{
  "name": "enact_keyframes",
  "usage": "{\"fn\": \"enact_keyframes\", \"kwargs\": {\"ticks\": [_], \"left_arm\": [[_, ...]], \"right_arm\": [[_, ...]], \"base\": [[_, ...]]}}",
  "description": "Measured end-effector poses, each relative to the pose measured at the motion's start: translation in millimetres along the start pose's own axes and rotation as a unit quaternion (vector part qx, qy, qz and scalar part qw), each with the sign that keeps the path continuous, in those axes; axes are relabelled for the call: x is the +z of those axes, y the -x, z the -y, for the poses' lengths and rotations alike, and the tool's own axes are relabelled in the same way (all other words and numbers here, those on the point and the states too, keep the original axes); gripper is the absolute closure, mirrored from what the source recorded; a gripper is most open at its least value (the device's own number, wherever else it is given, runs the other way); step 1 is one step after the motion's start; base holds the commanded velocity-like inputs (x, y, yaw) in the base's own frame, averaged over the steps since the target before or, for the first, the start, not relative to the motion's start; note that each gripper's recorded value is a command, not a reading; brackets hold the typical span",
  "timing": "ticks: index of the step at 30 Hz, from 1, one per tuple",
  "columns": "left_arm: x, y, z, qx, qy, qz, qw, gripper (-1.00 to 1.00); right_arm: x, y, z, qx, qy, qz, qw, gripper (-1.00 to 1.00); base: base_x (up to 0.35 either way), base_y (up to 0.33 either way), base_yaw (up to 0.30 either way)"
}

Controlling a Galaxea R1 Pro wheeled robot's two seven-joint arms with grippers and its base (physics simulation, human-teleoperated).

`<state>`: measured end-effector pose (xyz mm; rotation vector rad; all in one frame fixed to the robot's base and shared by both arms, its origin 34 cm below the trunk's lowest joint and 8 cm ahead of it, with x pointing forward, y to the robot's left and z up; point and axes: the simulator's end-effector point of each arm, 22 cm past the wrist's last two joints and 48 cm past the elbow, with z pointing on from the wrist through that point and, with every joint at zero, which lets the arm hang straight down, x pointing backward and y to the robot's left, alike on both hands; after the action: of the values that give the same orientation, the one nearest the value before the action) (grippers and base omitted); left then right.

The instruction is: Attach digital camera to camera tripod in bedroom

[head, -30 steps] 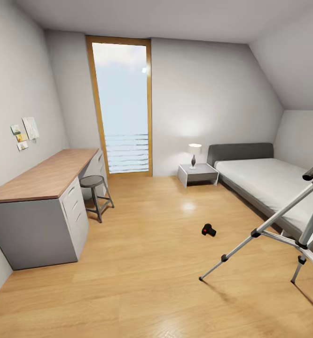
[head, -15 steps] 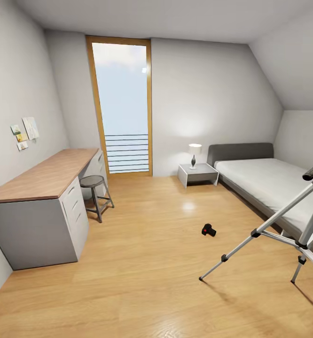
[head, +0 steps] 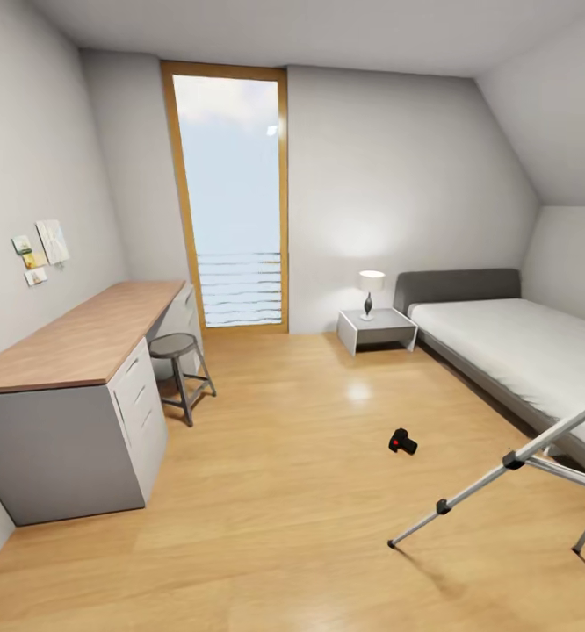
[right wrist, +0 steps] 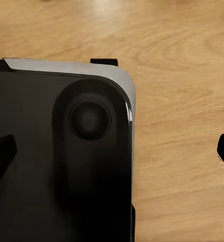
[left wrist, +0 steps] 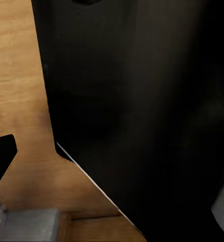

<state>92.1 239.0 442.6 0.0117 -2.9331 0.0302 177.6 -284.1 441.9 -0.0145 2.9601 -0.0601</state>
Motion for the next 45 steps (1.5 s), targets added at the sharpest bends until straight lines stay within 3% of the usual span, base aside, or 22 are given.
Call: {"fn": "enact_keyframes", "kwargs": {"ticks": [22, 45], "left_arm": [[0.0, -1.3, -0.8, 0.001, 0.001, -0.003, 1.0000, -1.00], [0.0, -0.9, -0.7, 0.001, 0.000, -0.003, 1.0000, -1.00]], "right_arm": [[0.0, 0.3, 0.1, 0.001, 0.000, 0.001, 1.0000, -1.00], [0.0, 0.2, 0.1, 0.001, 0.000, 0.001, 1.0000, -1.00]], "base": [[0.340, 0.017, -0.013], [0.302, 0.182, -0.265]]}}
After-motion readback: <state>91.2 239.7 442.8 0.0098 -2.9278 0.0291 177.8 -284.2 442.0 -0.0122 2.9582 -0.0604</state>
